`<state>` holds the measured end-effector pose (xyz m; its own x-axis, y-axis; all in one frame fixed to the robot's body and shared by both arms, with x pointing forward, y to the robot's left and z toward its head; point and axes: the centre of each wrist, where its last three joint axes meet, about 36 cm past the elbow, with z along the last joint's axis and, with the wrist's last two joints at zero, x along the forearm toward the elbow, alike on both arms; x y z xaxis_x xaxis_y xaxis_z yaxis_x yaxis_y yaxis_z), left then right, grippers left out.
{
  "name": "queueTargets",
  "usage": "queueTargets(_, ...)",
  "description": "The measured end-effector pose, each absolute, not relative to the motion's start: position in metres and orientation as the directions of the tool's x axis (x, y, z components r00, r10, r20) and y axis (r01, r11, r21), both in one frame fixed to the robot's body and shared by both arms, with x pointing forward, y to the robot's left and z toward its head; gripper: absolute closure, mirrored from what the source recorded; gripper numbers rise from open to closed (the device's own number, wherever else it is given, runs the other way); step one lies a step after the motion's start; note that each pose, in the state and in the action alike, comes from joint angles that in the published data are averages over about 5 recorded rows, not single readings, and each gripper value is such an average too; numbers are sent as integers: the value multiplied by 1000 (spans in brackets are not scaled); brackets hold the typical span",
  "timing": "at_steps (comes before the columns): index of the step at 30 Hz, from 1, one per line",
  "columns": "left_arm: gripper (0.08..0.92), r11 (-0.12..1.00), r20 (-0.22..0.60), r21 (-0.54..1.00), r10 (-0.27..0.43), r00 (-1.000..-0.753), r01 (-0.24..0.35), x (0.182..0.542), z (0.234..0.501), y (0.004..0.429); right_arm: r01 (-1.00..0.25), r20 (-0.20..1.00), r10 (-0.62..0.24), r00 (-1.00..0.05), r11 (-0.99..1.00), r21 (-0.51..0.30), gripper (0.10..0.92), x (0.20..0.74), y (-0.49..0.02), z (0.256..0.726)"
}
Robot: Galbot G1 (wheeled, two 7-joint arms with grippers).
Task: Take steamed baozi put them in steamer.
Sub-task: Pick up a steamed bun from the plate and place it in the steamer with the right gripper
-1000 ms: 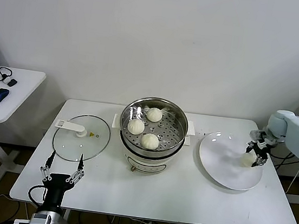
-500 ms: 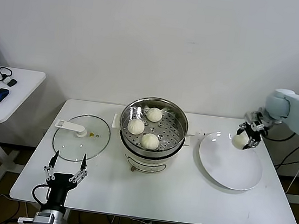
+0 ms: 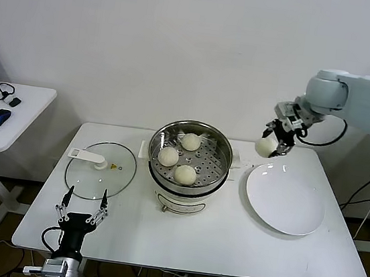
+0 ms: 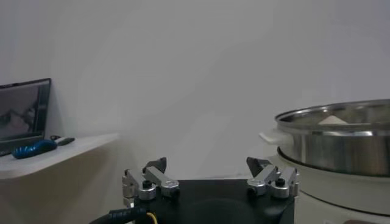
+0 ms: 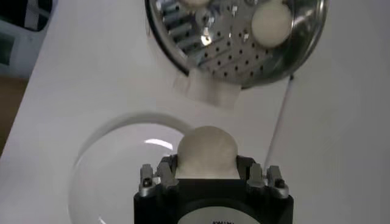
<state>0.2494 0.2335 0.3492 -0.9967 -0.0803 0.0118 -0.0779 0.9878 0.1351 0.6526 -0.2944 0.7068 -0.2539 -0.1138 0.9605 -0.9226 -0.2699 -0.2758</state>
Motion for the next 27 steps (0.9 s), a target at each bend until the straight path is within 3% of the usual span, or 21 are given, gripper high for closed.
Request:
queueTargets(10, 177, 989, 13, 127, -84, -996, -81, 251, 350, 236, -914, 958, -141, -250, -291, -281, 377, 653, -226, 715)
queueTargets(27, 177, 987, 19, 132, -94, -995, -91, 249, 346, 241, -927, 972, -133, -194, -301, -226, 380, 676, -170, 650)
